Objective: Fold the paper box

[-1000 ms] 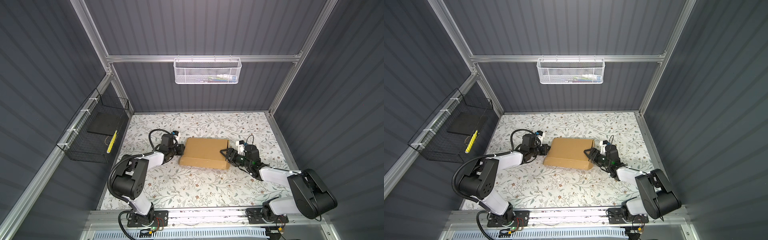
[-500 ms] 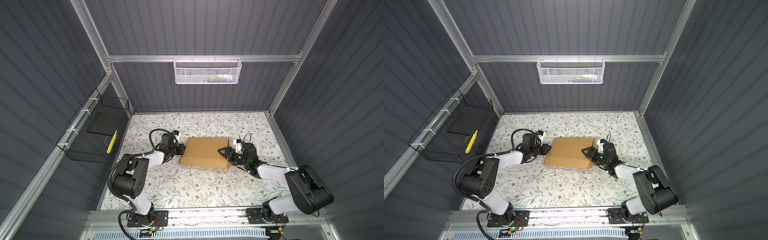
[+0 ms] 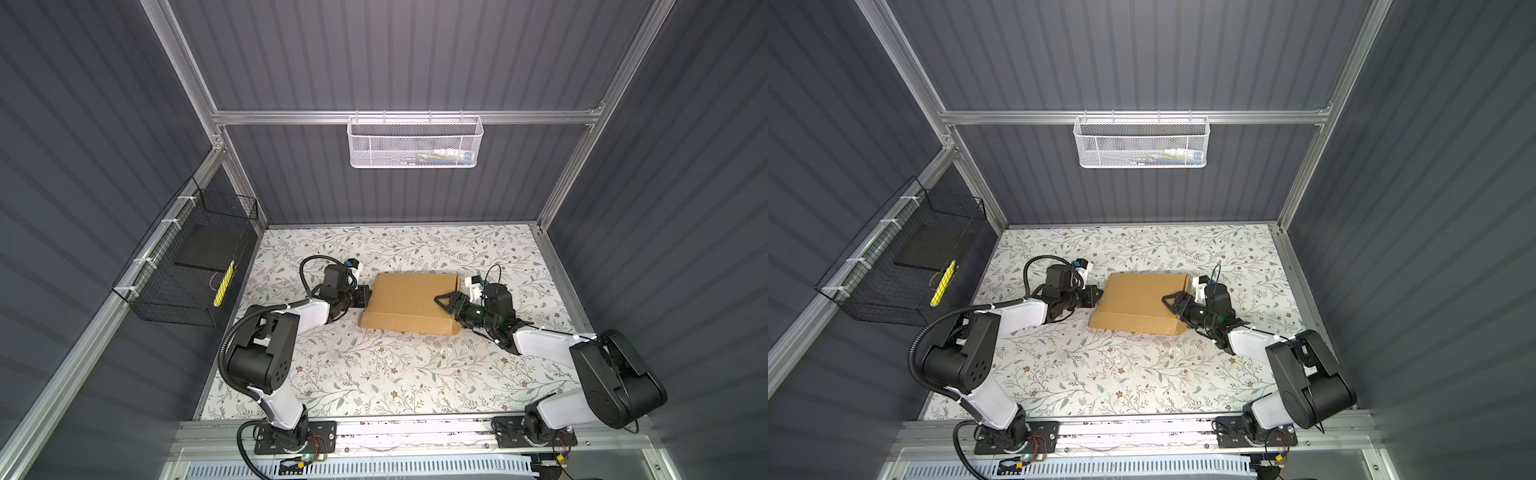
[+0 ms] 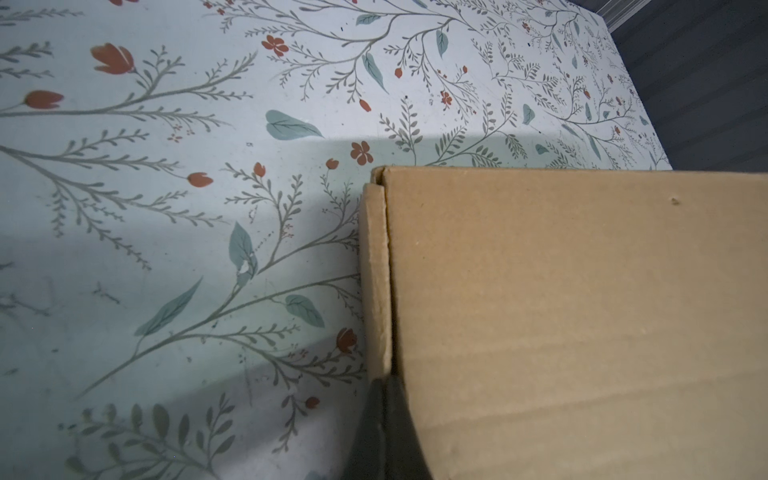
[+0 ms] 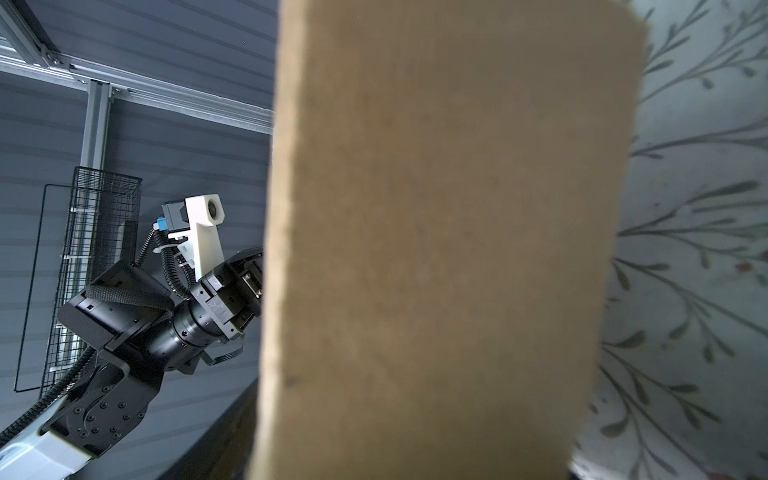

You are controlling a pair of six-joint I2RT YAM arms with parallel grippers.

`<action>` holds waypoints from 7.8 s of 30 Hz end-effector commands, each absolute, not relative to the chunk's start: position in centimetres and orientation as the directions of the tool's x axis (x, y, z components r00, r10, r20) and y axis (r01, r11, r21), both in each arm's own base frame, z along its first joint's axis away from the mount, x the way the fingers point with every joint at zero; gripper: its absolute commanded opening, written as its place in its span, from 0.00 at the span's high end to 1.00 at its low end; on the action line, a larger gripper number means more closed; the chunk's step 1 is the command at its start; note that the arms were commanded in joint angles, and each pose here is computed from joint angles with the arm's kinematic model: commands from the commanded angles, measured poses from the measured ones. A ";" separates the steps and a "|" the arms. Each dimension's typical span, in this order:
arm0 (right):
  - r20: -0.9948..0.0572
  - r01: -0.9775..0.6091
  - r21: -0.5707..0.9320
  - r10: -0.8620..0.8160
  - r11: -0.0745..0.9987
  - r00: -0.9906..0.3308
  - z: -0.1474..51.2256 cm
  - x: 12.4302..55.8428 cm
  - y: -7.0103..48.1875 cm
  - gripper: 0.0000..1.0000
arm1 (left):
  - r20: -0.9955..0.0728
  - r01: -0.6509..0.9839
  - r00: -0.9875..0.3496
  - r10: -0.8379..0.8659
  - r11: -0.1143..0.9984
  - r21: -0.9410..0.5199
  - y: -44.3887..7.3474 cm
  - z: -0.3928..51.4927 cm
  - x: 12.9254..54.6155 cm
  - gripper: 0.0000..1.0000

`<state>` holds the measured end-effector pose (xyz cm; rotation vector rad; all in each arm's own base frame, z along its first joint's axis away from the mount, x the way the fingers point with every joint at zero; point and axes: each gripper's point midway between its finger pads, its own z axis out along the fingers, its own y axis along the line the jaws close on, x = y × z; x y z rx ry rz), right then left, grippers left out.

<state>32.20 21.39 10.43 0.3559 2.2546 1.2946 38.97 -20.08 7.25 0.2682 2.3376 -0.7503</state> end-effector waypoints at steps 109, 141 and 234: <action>-0.549 -0.379 0.813 0.367 0.442 -0.751 28.1 32.4 16.1 0.40 | -0.749 0.622 -0.636 -0.185 0.451 -0.640 -21.9 20.9 37.1 0.00; -0.609 -0.521 0.787 0.282 0.331 -0.741 30.7 31.5 17.3 0.42 | -0.587 0.614 -0.763 -0.271 -0.017 -0.789 -24.9 24.0 37.1 0.00; -0.570 -0.480 0.811 0.264 0.335 -0.778 28.6 33.6 17.5 0.28 | -0.551 0.576 -0.815 -0.182 -0.137 -0.806 -28.4 27.6 35.3 0.50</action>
